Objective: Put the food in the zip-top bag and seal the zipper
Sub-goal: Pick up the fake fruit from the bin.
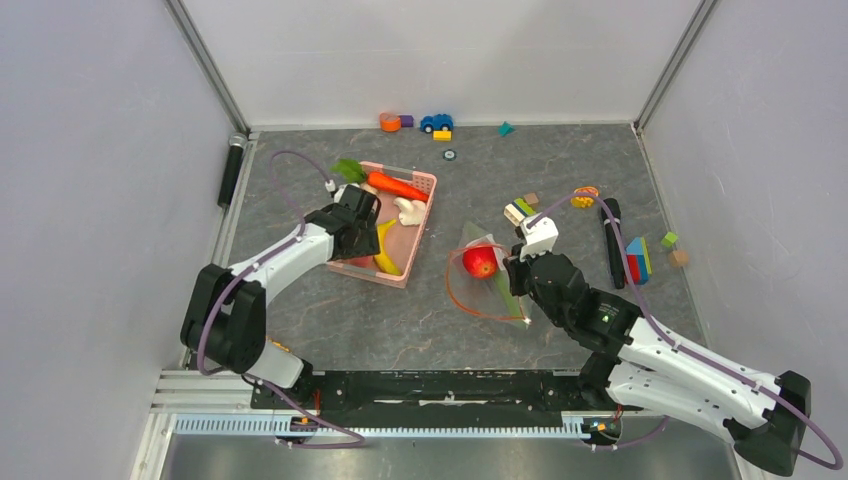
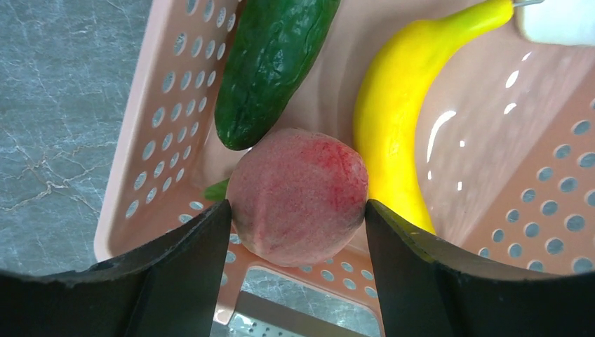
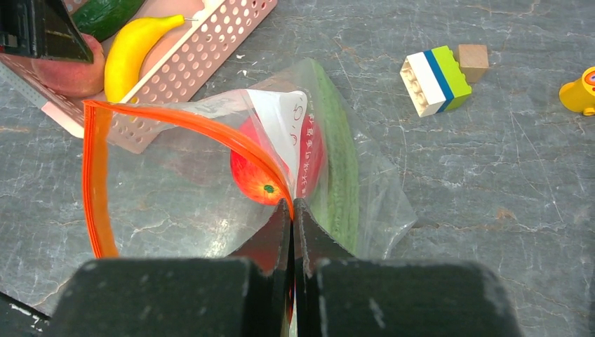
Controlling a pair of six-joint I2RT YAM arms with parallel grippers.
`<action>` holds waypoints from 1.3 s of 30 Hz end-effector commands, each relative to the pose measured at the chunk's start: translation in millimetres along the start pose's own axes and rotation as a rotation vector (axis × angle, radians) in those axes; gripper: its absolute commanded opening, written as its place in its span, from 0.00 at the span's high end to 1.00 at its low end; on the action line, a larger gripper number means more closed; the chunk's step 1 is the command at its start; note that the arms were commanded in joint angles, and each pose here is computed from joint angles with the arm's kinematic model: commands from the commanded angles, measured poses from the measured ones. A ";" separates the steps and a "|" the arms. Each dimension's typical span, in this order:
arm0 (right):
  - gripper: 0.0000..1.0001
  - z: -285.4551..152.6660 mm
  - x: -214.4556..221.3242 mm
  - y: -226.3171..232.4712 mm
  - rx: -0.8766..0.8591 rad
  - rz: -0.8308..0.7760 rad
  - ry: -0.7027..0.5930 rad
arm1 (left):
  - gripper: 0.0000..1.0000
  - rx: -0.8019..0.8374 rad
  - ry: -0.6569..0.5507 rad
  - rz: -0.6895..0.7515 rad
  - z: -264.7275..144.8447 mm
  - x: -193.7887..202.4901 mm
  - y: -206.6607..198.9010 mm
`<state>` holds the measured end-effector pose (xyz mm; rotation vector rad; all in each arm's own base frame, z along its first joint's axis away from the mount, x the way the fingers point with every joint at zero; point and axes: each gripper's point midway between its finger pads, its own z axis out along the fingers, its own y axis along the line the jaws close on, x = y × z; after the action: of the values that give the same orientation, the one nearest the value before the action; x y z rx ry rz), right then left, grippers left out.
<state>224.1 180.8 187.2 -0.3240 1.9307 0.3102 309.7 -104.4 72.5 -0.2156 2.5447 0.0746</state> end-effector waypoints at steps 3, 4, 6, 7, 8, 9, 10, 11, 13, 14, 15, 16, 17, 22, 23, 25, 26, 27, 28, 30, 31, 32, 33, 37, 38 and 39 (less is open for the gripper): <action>1.00 -0.1 -9.3 -7.7 0.040 0.008 -0.050 | 0.26 0.040 0.033 0.048 13.6 -7.7 -17.1; 1.00 -0.3 -9.2 -8.5 0.045 0.007 -0.051 | 0.27 0.044 0.046 0.053 16.1 -5.1 -18.8; 1.00 -0.4 -10.0 -10.6 0.057 0.010 -0.055 | 0.32 0.047 0.060 0.055 18.7 -2.9 -20.3; 1.00 -0.2 -9.4 -11.5 0.062 0.009 -0.054 | 0.36 0.049 0.065 0.055 19.2 -1.7 -20.7; 1.00 -0.2 -8.9 -11.8 0.063 0.009 -0.054 | 0.40 0.053 0.068 0.054 18.9 -0.8 -21.1; 1.00 -0.2 -9.1 -12.3 0.066 0.010 -0.055 | 0.44 0.061 0.068 0.052 18.3 -0.5 -22.3; 1.00 -0.3 -9.6 -13.1 0.070 0.010 -0.056 | 0.48 0.074 0.070 0.050 17.3 0.3 -24.2; 1.00 -0.1 -10.0 -13.1 0.071 0.009 -0.056 | 0.53 0.085 0.077 0.048 16.6 1.7 -26.0; 1.00 -0.5 -11.3 -13.7 0.074 0.011 -0.060 | 0.60 0.102 0.085 0.045 14.7 4.3 -28.0; 1.00 -0.8 -11.7 -14.5 0.078 0.010 -0.062 | 0.62 0.105 0.086 0.043 14.1 4.8 -28.0; 1.00 -0.8 -11.6 -15.2 0.082 0.010 -0.063 | 0.62 0.106 0.085 0.044 13.5 5.1 -27.6; 1.00 -1.2 -11.4 -15.7 0.083 0.013 -0.064 | 0.62 0.103 0.083 0.044 13.6 5.1 -26.9; 1.00 -1.1 -10.9 -15.8 0.084 0.012 -0.063 | 0.63 0.097 0.079 0.043 13.9 4.7 -25.7; 1.00 -1.7 -12.0 -17.7 0.092 0.016 -0.070 | 0.75 0.102 0.057 0.027 9.2 -2.5 -27.2; 1.00 -1.8 -12.0 -17.3 0.090 0.017 -0.070 | 0.76 0.104 0.045 0.022 6.1 -6.3 -27.4; 1.00 -2.1 -11.4 -17.6 0.090 0.020 -0.070 | 0.76 0.112 0.019 0.008 -2.1 -14.4 -28.0; 1.00 -2.4 -11.7 -17.8 0.090 0.021 -0.072 | 0.77 0.117 0.000 -0.002 -7.5 -19.4 -27.7; 1.00 -2.6 -11.9 -17.8 0.090 0.021 -0.073 | 0.78 0.123 -0.017 -0.012 -12.6 -23.5 -27.5; 1.00 -3.0 -12.5 -18.2 0.091 0.023 -0.075 | 0.78 0.129 -0.036 -0.021 -18.5 -27.6 -26.9; 1.00 -3.3 -13.5 -18.0 0.091 0.024 -0.078 | 0.79 0.137 -0.076 -0.044 -30.5 -35.3 -24.2; 1.00 -3.0 -13.2 -18.4 0.093 0.025 -0.077 | 0.80 0.140 -0.094 -0.057 -36.2 -38.1 -22.3; 1.00 -3.3 -13.3 -18.9 0.095 0.025 -0.078 | 0.80 0.143 -0.111 -0.068 -41.5 -40.7 -20.6; 1.00 -3.0 -11.9 -19.0 0.095 0.026 -0.075 | 0.80 0.149 -0.127 -0.080 -47.7 -43.1 -19.2; 1.00 -2.1 -10.9 -18.7 0.097 0.030 -0.071 | 0.81 0.231 -0.178 -0.124 -75.0 -49.8 -23.0; 1.00 -1.6 -10.6 -17.8 0.094 0.031 -0.069 | 0.81 0.274 -0.185 -0.127 -82.3 -50.3 -27.6; 1.00 -1.3 -10.3 -17.3 0.093 0.033 -0.067 | 0.81 0.342 -0.192 -0.123 -92.2 -50.1 -36.0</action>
<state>229.3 164.1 189.1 -0.2599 1.9064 0.2332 319.6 -123.2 152.9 -0.2229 2.3555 -0.1693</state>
